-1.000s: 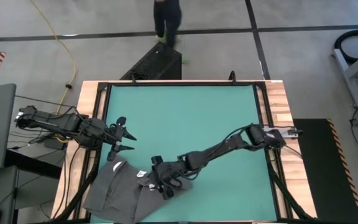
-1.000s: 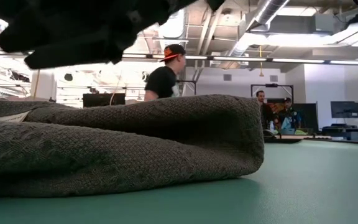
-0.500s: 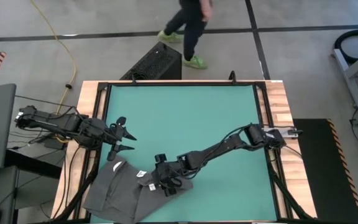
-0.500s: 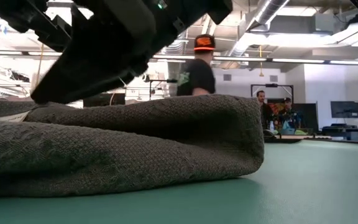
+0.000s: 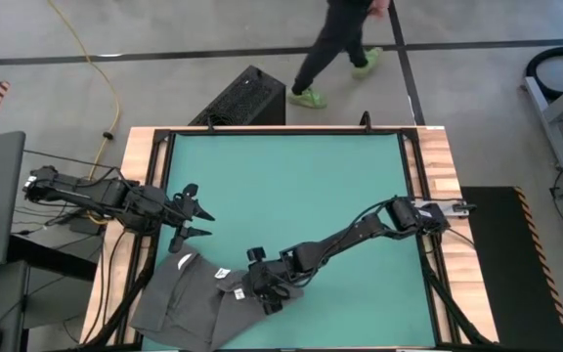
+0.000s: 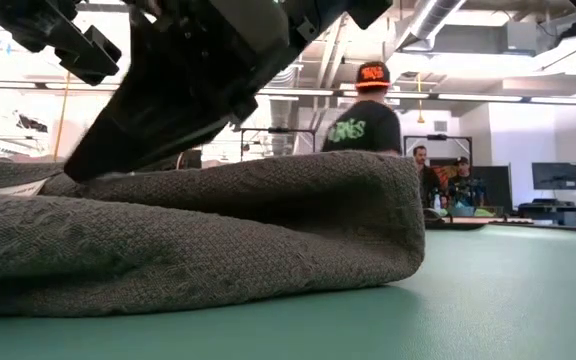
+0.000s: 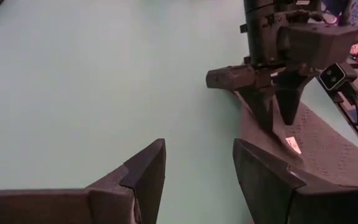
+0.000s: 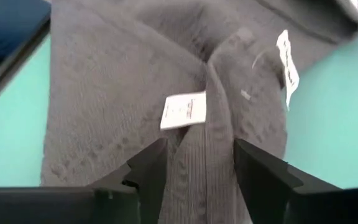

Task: Roll towel
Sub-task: Roll the gray towel

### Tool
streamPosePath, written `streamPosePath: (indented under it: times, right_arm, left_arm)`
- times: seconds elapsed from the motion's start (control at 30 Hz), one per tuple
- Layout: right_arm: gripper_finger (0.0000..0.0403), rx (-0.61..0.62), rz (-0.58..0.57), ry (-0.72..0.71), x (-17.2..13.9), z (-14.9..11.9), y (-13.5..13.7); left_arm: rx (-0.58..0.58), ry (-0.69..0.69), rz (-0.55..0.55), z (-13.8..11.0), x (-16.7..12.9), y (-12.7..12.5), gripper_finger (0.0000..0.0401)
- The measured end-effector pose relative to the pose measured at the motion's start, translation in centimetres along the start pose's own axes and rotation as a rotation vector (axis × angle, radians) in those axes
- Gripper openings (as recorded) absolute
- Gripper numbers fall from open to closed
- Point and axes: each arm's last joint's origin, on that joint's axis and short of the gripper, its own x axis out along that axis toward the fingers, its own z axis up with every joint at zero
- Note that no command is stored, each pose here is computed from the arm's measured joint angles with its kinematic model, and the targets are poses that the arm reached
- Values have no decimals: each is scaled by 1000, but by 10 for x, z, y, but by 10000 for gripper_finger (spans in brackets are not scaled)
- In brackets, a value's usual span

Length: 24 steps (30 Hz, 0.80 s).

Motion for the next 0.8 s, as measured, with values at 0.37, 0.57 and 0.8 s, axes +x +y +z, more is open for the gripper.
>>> streamPosePath:
  times: [0.37,0.57,0.8]
  right_arm:
    - [183,38,-26,-4,1,0,-15]
    - [159,74,51,20,7,-6,-9]
    - [115,71,67,55,15,-14,-4]
  left_arm:
    - [10,0,0,0,0,0,178]
    - [11,0,0,0,0,0,178]
    - [10,0,0,0,0,0,178]
